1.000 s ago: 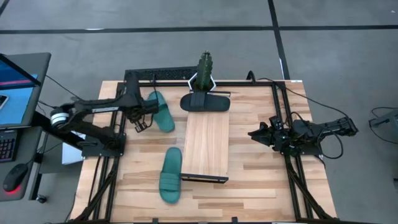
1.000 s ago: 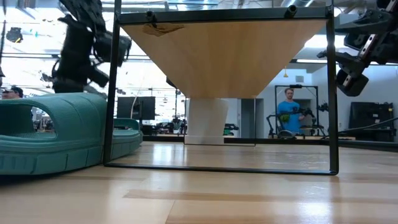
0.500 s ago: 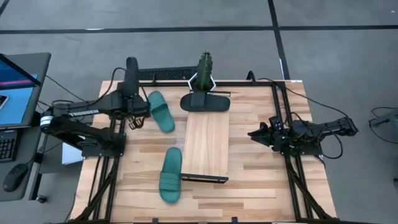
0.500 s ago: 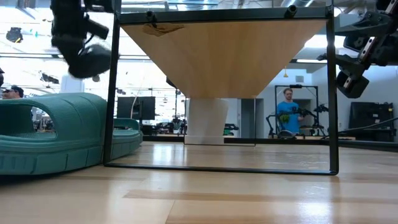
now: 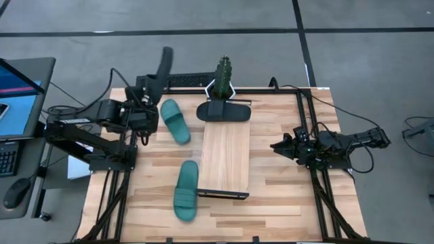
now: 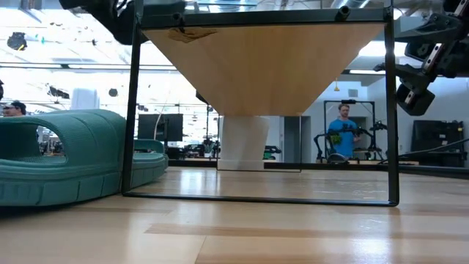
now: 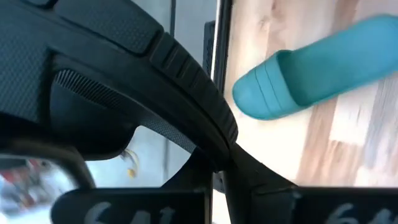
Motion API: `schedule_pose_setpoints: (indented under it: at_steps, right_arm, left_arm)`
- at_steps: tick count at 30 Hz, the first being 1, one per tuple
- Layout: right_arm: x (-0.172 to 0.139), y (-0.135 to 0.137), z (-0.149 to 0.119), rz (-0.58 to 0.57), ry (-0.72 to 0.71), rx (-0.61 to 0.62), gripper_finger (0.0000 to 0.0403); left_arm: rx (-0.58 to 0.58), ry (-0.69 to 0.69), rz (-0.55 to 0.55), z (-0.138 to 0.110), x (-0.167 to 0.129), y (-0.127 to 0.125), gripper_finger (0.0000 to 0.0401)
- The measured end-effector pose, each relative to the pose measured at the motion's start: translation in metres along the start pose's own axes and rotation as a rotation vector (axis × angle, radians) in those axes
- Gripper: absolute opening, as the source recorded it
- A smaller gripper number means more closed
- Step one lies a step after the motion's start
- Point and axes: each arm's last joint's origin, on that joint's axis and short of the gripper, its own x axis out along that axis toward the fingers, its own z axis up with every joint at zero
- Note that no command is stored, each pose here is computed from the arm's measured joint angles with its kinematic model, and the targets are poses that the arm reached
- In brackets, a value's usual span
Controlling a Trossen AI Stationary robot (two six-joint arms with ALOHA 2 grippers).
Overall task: Pick and place slides into the shelf
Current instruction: Put the black slipper on the shelf
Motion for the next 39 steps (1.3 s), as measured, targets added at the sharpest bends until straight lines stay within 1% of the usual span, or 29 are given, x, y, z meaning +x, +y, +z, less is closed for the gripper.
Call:
schedule_pose_setpoints:
  at_steps: [3,7,14,17,19,22,27,33,39]
  right_arm:
    - [0.0,0.0,0.0,0.0,0.0,0.0,0.0178]
    - [0.0,0.0,0.0,0.0,0.0,0.0,0.0178]
    - [0.0,0.0,0.0,0.001,0.004,0.001,0.0178]
    - [0.0,0.0,0.0,0.001,0.004,0.001,0.0178]
    - [0.0,0.0,0.0,0.001,0.004,0.001,0.0178]
    - [0.0,0.0,0.0,0.001,0.004,0.009,0.0178]
    - [0.0,0.0,0.0,0.006,0.01,0.04,0.0178]
    - [0.0,0.0,-0.002,0.016,0.035,0.068,0.0178]
    - [0.001,-0.001,-0.003,0.007,0.053,0.113,0.0178]
  left_arm:
    - [0.134,-0.024,0.0,0.001,-0.004,0.002,0.0]
    - [0.304,-0.053,0.012,0.01,-0.004,0.003,0.0]
    - [0.576,-0.077,0.095,0.041,0.004,-0.002,0.0]
    - [0.604,-0.099,0.114,0.053,0.007,-0.004,0.0]
    - [0.647,-0.093,0.132,0.058,0.01,-0.006,0.0]
    - [0.669,-0.098,0.184,0.068,0.012,-0.006,0.0]
    - [0.735,-0.128,0.237,0.081,0.012,-0.008,0.0]
    - [0.829,-0.13,0.259,0.096,0.016,-0.018,0.0]
    - [0.873,-0.125,0.271,0.111,0.024,-0.028,0.0]
